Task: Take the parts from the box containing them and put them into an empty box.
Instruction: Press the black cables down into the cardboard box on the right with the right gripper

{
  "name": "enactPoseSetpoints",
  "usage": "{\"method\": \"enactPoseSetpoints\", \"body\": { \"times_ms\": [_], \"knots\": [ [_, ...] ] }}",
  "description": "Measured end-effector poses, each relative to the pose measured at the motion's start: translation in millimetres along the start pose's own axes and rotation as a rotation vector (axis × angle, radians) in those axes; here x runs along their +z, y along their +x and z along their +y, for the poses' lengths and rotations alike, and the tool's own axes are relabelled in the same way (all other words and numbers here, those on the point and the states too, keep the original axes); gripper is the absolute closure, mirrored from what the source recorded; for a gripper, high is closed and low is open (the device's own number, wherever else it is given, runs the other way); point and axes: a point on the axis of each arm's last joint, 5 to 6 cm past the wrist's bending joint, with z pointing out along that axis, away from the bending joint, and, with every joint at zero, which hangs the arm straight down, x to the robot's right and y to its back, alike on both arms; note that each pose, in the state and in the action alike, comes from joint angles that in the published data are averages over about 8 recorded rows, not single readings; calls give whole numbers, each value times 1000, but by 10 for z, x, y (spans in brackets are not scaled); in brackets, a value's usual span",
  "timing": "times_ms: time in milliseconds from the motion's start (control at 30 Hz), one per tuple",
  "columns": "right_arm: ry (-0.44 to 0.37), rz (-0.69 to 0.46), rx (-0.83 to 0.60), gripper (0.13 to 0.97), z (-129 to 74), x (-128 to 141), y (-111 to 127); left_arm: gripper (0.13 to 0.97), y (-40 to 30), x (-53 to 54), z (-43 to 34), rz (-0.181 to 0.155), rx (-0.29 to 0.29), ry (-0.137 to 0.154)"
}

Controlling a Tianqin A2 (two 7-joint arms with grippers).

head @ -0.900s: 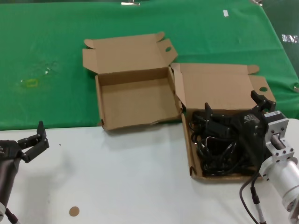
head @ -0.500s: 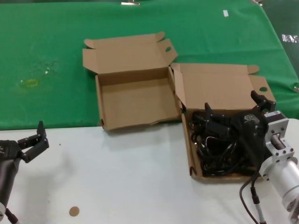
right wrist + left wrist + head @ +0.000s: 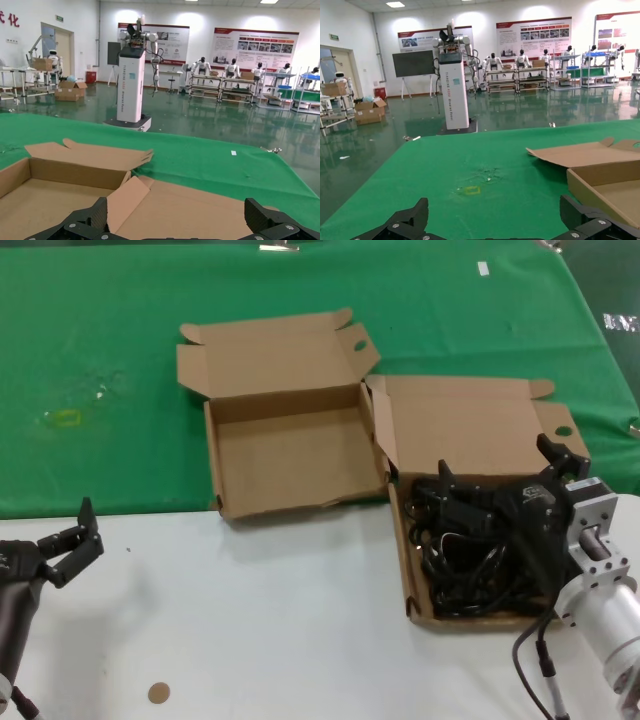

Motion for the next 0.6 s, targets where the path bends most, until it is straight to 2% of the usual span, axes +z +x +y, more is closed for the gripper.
{"method": "enactPoseSetpoints", "body": {
  "times_ms": [333,600],
  "knots": [
    [-7,-60,-47,130,-99,70,66,230,0,0,0,0,0,0],
    [-38,-220,-226,130,-337,195,292,385,0,0,0,0,0,0]
  ]
}}
